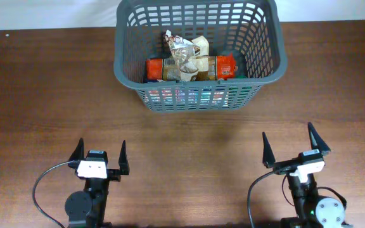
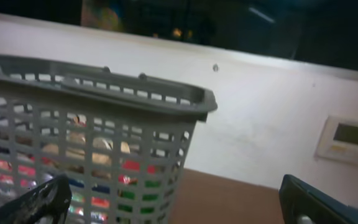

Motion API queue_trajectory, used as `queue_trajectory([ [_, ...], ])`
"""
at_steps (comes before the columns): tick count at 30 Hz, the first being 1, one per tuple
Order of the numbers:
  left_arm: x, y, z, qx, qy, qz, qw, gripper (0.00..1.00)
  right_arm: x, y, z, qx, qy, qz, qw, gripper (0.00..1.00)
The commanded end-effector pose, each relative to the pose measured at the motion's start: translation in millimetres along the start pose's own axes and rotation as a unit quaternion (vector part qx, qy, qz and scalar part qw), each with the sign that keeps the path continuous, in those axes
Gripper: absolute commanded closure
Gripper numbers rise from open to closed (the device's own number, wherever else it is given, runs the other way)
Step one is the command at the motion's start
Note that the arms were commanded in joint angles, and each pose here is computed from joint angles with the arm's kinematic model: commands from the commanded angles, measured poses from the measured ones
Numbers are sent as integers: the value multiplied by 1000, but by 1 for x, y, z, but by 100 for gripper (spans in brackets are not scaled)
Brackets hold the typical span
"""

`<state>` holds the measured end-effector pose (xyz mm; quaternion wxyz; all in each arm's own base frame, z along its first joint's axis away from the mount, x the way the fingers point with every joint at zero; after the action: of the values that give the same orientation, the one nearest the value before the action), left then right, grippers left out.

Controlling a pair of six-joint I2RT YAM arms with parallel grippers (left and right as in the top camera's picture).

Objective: Pack container

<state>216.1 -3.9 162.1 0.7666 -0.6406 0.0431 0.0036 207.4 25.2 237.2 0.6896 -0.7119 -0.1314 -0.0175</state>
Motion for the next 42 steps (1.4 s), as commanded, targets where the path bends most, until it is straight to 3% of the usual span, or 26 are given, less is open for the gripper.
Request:
queue_trajectory([
  [1,0,2,3,8,-8,2,1000,1,-1,6,-6,-7,16,3,1000,1],
  [23,0,2,3,8,-8,2,1000,1,-9,76,-4,13,9,136,991,1],
  [42,0,2,3,8,-8,2,1000,1,-10,77,-12,17,30,137,990,2],
])
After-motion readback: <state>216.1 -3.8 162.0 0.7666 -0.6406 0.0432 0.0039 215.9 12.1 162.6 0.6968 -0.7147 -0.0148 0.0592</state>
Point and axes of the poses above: each gripper's point midway between its finger pads, its own x axis out along the fingers, its own z axis along the line the jaws close on, y = z × x, the point moved 3 cm from there along -x, back along the fingers, and after that the axes turned 7 degrees about x, right-handed, at the moved point
